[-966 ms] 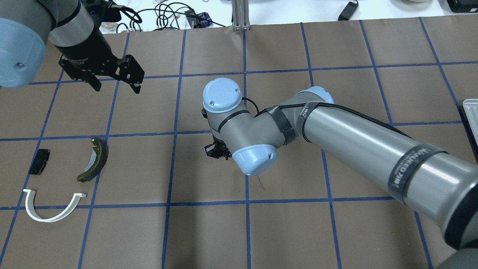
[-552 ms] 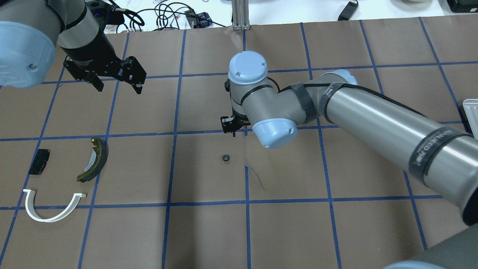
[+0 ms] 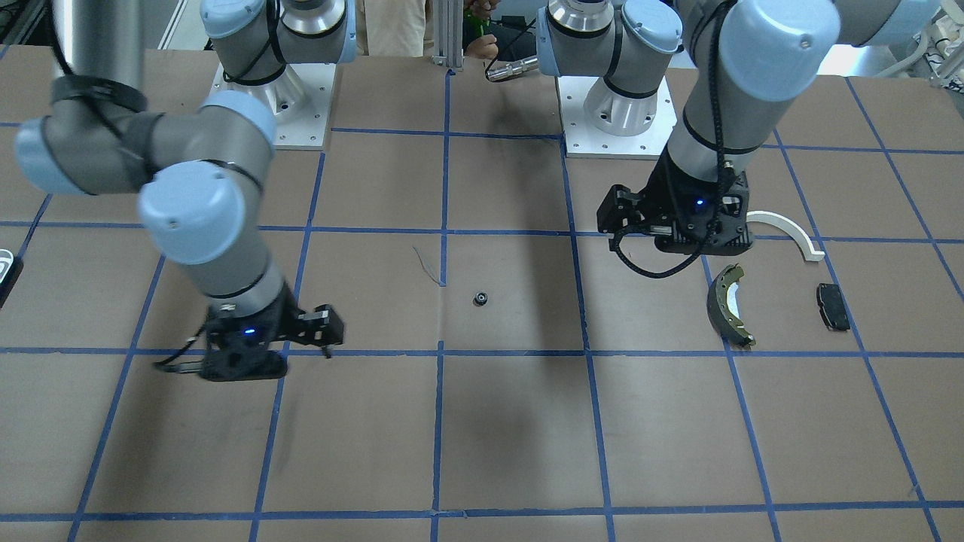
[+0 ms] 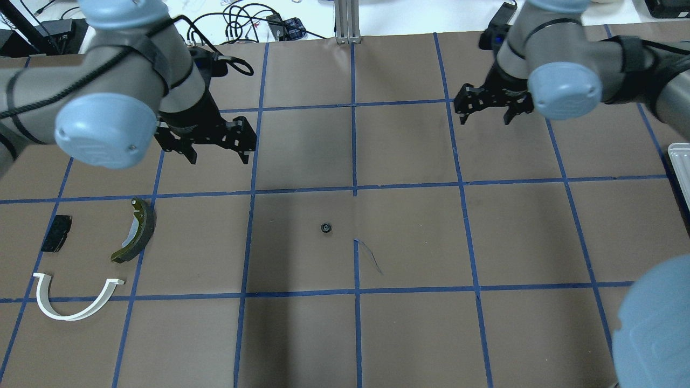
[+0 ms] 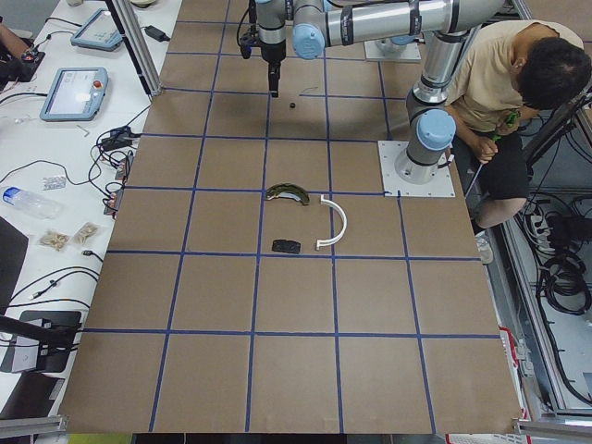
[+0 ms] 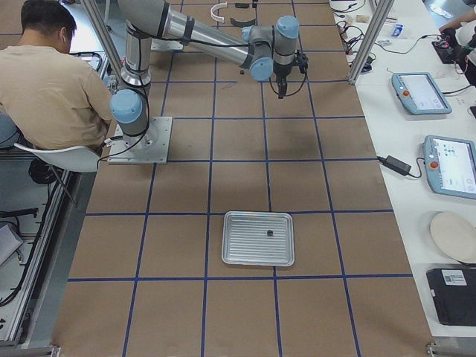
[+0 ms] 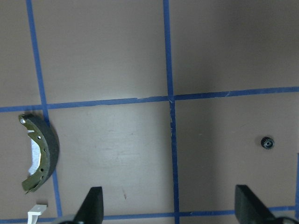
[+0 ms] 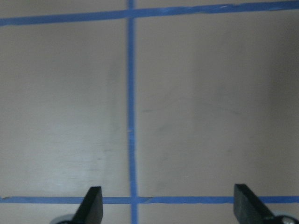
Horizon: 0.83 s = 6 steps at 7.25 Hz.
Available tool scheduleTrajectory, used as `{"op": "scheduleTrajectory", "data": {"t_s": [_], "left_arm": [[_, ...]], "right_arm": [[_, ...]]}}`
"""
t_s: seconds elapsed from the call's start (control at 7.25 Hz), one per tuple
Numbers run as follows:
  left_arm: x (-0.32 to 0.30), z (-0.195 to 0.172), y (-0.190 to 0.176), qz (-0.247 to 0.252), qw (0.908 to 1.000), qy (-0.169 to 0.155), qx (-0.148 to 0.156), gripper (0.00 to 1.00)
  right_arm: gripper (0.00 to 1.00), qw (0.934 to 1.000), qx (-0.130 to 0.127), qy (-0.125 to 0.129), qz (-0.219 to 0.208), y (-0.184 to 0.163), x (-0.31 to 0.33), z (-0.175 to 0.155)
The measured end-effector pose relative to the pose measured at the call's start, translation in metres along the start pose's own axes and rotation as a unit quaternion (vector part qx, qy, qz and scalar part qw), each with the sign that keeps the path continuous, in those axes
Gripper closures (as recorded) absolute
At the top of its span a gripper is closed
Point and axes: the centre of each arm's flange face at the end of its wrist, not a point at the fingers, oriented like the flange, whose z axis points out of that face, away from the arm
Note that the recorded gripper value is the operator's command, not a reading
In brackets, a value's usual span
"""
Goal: Place bearing gear from tray to pile
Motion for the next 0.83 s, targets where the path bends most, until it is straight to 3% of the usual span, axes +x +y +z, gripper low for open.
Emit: {"op": "scheduleTrajectory", "data": {"t_s": [0.41, 0.69, 0.83], "left_arm": [[0.089, 0.072, 0.028, -0.014, 0.9997, 0.006, 0.016, 0.00], [0.121, 0.105, 0.034, -0.015, 0.9998, 0.015, 0.004, 0.00], [0.130, 0.119, 0.034, -0.013, 0.9998, 0.016, -0.001, 0.00]], "right_arm": [[0.00, 0.9994, -0.005, 0.013, 0.033, 0.011, 0.222, 0.000], [0.00, 0.9979, -0.015, 0.055, 0.031, 0.045, 0.329, 0.001], [0.07, 0.9970, -0.023, 0.066, 0.033, 0.065, 0.376, 0.007]]}}
